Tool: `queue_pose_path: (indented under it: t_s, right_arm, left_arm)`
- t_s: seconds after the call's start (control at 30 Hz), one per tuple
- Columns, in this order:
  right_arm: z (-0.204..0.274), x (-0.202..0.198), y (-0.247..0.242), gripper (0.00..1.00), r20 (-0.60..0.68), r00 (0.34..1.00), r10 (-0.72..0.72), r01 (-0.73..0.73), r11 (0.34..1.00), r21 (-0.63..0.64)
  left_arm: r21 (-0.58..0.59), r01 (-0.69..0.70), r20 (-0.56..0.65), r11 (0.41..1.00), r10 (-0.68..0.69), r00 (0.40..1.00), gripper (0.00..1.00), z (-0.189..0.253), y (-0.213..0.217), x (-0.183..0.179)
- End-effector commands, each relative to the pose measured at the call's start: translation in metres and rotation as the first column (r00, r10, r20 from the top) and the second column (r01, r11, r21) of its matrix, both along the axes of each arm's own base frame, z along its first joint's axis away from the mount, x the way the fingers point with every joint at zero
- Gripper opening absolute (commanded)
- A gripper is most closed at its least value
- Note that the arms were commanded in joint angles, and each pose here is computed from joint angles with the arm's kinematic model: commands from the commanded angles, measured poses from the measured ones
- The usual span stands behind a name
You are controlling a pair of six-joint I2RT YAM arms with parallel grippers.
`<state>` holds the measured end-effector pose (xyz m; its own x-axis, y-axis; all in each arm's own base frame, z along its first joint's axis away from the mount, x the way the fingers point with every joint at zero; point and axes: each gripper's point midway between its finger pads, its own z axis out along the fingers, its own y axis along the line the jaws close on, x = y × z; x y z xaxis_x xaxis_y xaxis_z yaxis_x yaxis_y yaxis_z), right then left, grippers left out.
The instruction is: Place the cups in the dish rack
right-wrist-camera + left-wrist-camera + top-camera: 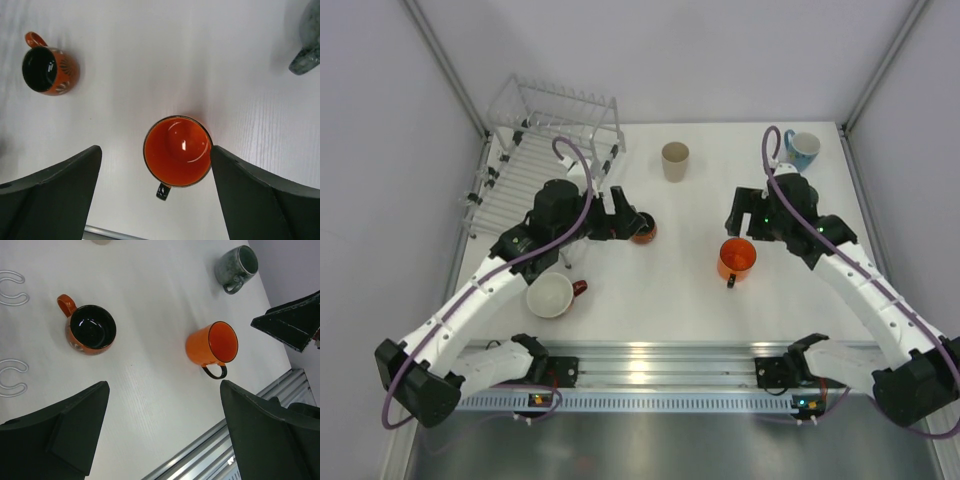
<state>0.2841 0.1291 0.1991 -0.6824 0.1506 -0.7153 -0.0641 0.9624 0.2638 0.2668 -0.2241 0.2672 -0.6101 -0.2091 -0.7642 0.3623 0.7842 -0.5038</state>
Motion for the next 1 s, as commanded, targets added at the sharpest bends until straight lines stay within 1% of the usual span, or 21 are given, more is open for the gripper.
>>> queue_pose_path:
  t_s: [0.0,0.03,0.07,0.1,0.13,0.2,0.27,0.4,0.6,0.77,0.97]
  right_arm:
    - [-0.014,-0.005,-0.025,0.90,-0.030,0.999,-0.044,0.042,0.996,-0.073]
    - [-0.017,-0.008,-0.031,0.84,-0.041,0.997,-0.058,0.054,0.995,-0.079]
    - [-0.026,-0.010,-0.039,0.74,-0.068,0.994,-0.080,0.075,0.994,-0.076]
    - [-0.031,-0.011,-0.042,0.74,-0.086,0.993,-0.084,0.078,0.995,-0.067]
    - [-0.037,-0.014,-0.045,0.64,-0.118,0.988,-0.097,0.090,0.994,-0.057]
    - [-0.047,-0.017,-0.055,0.58,-0.165,0.978,-0.131,0.126,0.991,-0.040]
    - [-0.054,-0.020,-0.058,0.56,-0.197,0.967,-0.159,0.156,0.987,-0.033]
    - [-0.064,-0.025,-0.048,0.53,-0.246,0.956,-0.157,0.169,0.985,0.026]
    - [-0.084,-0.026,-0.047,0.51,-0.300,0.932,-0.204,0.224,0.974,0.034]
    - [-0.099,-0.024,-0.044,0.50,-0.313,0.927,-0.208,0.229,0.973,0.033]
    - [-0.109,-0.016,-0.041,0.46,-0.320,0.923,-0.213,0.235,0.972,0.029]
  left_arm:
    - [-0.074,0.059,0.017,0.996,-0.058,0.998,0.98,0.005,-0.012,-0.007]
    - [-0.088,0.071,0.021,0.994,-0.070,0.997,0.98,0.006,-0.015,-0.008]
    - [-0.095,0.079,0.017,0.992,-0.078,0.997,0.98,0.005,-0.016,-0.009]
    - [-0.100,0.088,0.012,0.991,-0.087,0.996,0.98,0.004,-0.018,-0.010]
    - [-0.106,0.097,0.017,0.990,-0.096,0.995,0.98,0.006,-0.019,-0.011]
    - [-0.115,0.103,0.013,0.988,-0.102,0.995,0.98,0.007,-0.020,-0.013]
    - [-0.123,0.116,0.014,0.986,-0.115,0.993,0.98,0.009,-0.022,-0.015]
    - [-0.128,0.117,0.016,0.985,-0.116,0.993,0.98,0.009,-0.020,-0.019]
    - [-0.139,0.104,0.027,0.985,-0.101,0.994,0.98,0.009,-0.014,-0.024]
    - [-0.165,0.106,0.048,0.981,-0.099,0.994,0.98,0.013,-0.012,-0.029]
    - [-0.176,0.111,0.079,0.978,-0.098,0.992,0.98,0.018,-0.011,-0.030]
